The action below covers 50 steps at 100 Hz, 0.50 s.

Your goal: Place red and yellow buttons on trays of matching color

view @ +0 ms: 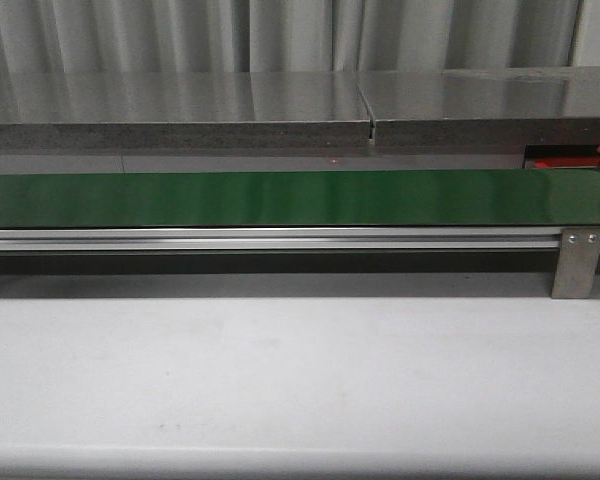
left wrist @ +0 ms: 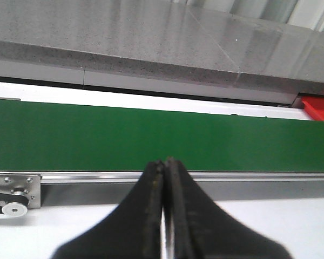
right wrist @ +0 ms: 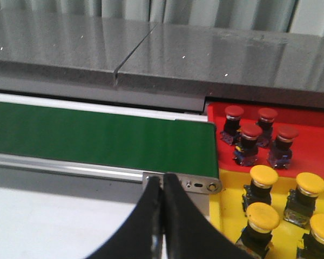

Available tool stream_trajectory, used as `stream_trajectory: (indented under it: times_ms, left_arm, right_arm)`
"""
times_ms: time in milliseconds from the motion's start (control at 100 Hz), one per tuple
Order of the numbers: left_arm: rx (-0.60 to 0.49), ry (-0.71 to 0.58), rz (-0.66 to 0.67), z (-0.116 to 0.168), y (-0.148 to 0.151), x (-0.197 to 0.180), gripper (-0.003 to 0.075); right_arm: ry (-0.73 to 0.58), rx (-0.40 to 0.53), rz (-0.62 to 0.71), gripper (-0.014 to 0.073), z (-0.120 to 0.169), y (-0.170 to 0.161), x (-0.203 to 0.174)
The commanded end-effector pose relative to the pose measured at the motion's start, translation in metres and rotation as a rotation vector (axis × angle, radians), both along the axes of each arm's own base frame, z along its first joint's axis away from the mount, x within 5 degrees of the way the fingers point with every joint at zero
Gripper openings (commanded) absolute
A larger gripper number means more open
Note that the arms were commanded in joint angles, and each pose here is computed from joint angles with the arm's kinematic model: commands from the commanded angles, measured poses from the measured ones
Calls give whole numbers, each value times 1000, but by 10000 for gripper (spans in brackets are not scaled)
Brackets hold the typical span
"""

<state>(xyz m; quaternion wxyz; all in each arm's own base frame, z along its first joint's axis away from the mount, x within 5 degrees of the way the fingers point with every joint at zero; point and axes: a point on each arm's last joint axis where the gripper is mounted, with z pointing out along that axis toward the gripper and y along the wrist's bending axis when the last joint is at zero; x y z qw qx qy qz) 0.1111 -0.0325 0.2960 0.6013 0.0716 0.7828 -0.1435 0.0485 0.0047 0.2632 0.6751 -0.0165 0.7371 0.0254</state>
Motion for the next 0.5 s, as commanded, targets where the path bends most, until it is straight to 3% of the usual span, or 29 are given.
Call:
stream_trajectory:
  times_ms: [0, 330, 490]
  left_arm:
    - [-28, -70, 28, 14, 2, 2, -19]
    - [-28, -70, 28, 14, 2, 2, -19]
    - [-28, -70, 28, 14, 2, 2, -19]
  right_arm:
    - [-174, 12, -21, -66, 7, -3, -2]
    - [-229, 20, -13, -66, -41, -2, 5]
    - [-239, 25, -13, -66, -47, -2, 6]
